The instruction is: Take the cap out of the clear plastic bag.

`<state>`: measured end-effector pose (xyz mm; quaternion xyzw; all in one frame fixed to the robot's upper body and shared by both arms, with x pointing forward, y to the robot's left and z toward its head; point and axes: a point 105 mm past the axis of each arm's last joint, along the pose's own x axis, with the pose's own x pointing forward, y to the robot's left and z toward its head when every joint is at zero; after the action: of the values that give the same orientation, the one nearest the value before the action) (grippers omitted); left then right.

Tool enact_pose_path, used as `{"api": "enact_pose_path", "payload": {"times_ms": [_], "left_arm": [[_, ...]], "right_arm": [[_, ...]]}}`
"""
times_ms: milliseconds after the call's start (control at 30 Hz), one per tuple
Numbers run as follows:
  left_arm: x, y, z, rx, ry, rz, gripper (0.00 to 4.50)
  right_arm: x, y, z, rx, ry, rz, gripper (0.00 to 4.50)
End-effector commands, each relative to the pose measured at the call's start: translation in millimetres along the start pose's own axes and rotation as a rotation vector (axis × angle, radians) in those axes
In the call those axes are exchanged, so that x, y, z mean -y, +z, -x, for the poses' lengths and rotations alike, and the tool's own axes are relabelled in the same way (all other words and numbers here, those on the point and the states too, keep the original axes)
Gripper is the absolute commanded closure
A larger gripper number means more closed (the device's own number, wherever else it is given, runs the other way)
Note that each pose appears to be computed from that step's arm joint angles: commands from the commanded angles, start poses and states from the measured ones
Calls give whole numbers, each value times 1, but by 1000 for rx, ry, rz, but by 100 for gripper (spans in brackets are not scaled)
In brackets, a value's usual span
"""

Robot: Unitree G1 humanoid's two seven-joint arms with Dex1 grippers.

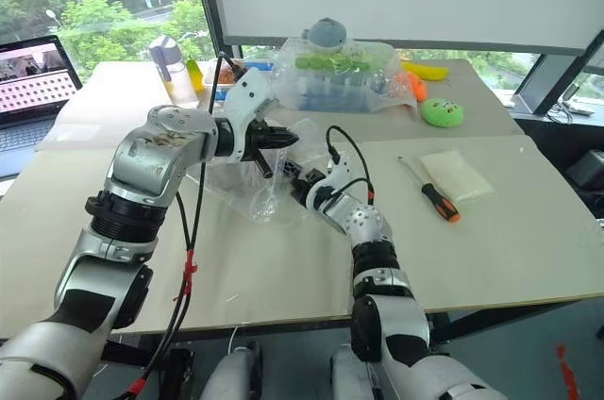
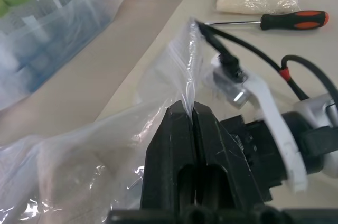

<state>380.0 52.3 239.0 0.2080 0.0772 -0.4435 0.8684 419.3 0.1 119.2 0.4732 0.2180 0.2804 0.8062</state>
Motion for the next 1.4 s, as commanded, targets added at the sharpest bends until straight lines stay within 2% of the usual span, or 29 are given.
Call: {"api": "enact_pose_path", "payload": {"times_ms": [33,167,300,333,400,500,633,833,1100,1200,1267,1333,1400], "left_arm": [[6,15,2,55,-5,-28,450],[7,13,1,56,0,-20,450],[6,9,1,54,10,-11,450],[6,8,1,52,11,-7,450],[6,4,-1,53,15,5,450],[3,-14,-1,14,40,7,450],[7,-36,-6,-5,43,47,450],[17,-45,-23,12,14,74,450],[32,-46,-40,38,-43,91,450],[35,-47,-44,42,-61,89,450],[35,-46,-47,45,-65,88,450],[35,-47,-48,46,-68,86,450],[37,-47,-51,42,-80,78,450]], "right_arm": [[-56,-64,-32,-159,143,-32,1],[-62,-66,-34,-167,187,-35,99],[-62,-59,-31,-148,210,-50,251],[-63,-54,-27,-140,236,-36,270],[-68,-45,-17,-131,309,-4,346],[-63,-30,3,-113,322,72,444],[-57,-12,44,-110,283,201,444],[-27,-18,113,-228,86,465,444],[-1,31,171,-110,-101,477,444],[-4,50,209,-105,-151,628,444],[-8,48,233,-166,-165,754,444],[-15,44,248,-213,-134,812,444],[-37,42,266,-221,-41,911,444]]}}
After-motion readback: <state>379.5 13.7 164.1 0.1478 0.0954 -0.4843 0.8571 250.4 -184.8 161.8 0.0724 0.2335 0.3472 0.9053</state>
